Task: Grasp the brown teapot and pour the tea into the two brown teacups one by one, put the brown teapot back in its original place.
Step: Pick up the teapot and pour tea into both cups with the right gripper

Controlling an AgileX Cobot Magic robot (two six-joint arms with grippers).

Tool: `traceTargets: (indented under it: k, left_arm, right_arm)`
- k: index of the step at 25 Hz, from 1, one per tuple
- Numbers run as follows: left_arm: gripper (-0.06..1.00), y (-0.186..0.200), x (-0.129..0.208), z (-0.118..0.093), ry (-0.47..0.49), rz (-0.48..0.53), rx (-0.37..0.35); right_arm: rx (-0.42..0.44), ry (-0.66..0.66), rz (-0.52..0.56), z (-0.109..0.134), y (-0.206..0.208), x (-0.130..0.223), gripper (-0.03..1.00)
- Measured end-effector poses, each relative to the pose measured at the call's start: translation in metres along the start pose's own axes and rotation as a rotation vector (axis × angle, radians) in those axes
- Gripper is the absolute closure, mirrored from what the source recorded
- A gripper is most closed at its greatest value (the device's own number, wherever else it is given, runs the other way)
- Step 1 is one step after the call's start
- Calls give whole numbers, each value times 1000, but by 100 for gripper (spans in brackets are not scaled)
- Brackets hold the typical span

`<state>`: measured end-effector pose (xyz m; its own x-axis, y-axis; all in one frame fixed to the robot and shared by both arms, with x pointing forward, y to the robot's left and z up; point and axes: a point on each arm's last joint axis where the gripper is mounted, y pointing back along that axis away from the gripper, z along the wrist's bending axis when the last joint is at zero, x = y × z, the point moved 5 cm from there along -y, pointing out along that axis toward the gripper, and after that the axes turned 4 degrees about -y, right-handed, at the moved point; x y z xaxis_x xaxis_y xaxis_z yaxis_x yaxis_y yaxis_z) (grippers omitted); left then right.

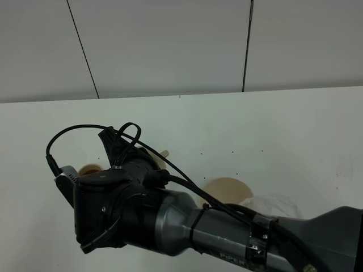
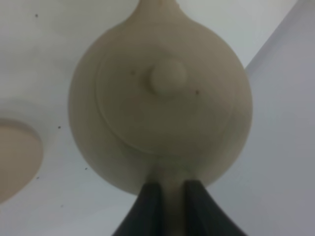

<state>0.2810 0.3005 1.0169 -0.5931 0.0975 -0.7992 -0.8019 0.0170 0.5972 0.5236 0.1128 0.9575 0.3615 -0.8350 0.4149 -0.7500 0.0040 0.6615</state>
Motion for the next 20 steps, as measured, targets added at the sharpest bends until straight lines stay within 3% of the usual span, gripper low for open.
traceTargets:
  k: [20]
  left_arm:
    - [71,0,0,0,0,0,0]
  right_arm:
    - [16,21,21,-1,4,0,87]
